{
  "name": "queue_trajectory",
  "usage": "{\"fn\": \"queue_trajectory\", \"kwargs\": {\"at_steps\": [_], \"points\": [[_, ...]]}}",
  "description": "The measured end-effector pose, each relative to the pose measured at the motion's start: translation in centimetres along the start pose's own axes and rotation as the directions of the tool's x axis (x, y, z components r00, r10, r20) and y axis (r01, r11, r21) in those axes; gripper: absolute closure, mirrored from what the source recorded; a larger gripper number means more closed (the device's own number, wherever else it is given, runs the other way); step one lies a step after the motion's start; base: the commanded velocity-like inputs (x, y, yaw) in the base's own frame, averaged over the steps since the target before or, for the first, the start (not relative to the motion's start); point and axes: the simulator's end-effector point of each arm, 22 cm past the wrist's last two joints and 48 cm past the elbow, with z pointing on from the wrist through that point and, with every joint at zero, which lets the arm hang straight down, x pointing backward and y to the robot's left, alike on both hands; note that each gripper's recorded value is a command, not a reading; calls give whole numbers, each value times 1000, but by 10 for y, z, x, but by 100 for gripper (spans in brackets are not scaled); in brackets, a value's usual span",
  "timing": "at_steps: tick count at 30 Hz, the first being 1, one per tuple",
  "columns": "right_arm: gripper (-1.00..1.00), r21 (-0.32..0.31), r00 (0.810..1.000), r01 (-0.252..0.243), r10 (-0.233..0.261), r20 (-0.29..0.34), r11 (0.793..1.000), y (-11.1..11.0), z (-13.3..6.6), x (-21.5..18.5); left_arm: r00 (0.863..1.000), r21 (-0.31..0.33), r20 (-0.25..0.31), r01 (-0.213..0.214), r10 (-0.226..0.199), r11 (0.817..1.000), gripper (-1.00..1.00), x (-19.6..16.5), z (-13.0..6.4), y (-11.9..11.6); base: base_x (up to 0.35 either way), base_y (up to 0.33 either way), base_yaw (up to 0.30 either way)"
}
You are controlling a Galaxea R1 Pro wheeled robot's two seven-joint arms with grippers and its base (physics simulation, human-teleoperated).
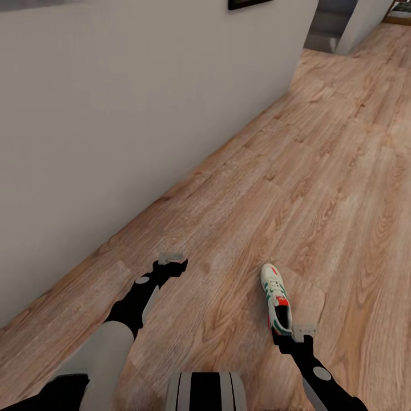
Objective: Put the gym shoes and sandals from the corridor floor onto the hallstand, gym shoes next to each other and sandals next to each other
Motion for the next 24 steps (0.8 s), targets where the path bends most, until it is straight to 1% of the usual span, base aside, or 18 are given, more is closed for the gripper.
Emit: {"fn": "queue_trajectory", "kwargs": {"at_steps": [7,14,24], "points": [[-100,-1,999,2,-2,-36,1000,1,4,20,1000,-5,-19,8,-8,1000,-100,14,9,5,0,0,0],[-100,-1,999,2,-2,-40,1000,1,5,22,1000,-10,1,6,-6,1000,-100,4,9,7,0,0,0],[-100,-1,999,2,-2,-41,1000,1,4,22,1000,-12,4,7,-7,1000,-100,3,9,7,9,0,0]]}}
